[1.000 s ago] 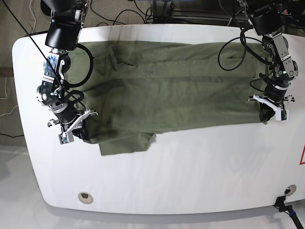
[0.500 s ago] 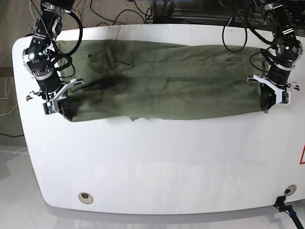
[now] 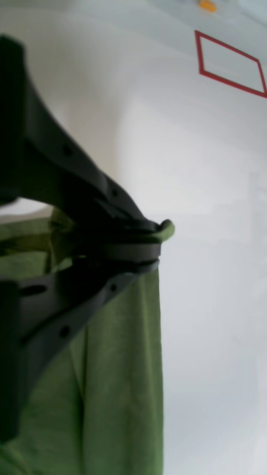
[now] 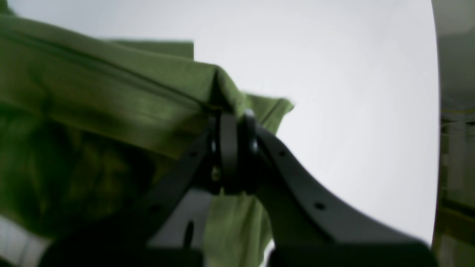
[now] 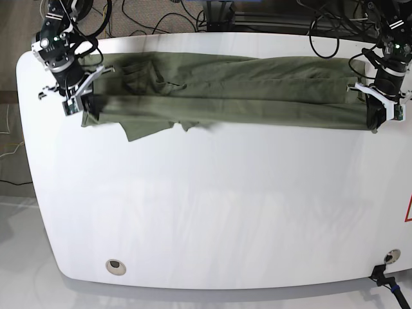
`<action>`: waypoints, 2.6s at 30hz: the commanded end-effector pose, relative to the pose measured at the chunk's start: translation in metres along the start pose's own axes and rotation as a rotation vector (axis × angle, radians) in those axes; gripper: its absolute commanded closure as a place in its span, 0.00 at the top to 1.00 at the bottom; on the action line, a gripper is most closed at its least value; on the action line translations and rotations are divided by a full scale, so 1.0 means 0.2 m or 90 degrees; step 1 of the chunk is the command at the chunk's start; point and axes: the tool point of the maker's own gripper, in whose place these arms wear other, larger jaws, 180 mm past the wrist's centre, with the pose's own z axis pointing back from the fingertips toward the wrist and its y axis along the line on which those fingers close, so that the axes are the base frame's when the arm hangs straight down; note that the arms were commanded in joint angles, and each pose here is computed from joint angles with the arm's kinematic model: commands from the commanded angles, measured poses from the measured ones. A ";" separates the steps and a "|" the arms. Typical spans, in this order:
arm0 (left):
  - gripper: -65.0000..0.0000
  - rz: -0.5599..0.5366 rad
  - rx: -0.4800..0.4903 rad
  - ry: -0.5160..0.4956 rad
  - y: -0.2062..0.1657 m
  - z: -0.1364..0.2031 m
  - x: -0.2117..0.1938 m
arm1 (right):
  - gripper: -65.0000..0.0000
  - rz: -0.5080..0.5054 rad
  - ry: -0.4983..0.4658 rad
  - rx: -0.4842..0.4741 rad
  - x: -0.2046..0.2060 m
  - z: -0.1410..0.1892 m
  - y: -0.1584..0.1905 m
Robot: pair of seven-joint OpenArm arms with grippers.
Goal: Fold the T-shirt properly
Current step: 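Lift the hem and fold it over toward the folded shoulder edge, then release the hem and press both grippers onto the folded shirt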
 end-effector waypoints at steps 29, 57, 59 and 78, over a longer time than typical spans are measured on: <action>0.64 -0.085 0.002 0.158 0.00 0.17 -0.38 | 0.33 -0.056 0.111 0.017 -0.38 0.04 0.05; 0.64 -0.007 -0.147 0.050 -0.49 0.12 -0.18 | 0.36 -0.058 -0.017 0.045 -0.06 0.05 0.19; 0.45 -0.005 -0.164 0.050 -0.54 0.12 -0.18 | 0.20 -0.055 -0.021 0.059 -0.04 0.04 0.22; 0.00 0.048 -0.223 0.155 -0.72 0.00 -0.54 | 0.00 -0.189 0.057 0.102 -0.41 -0.18 0.29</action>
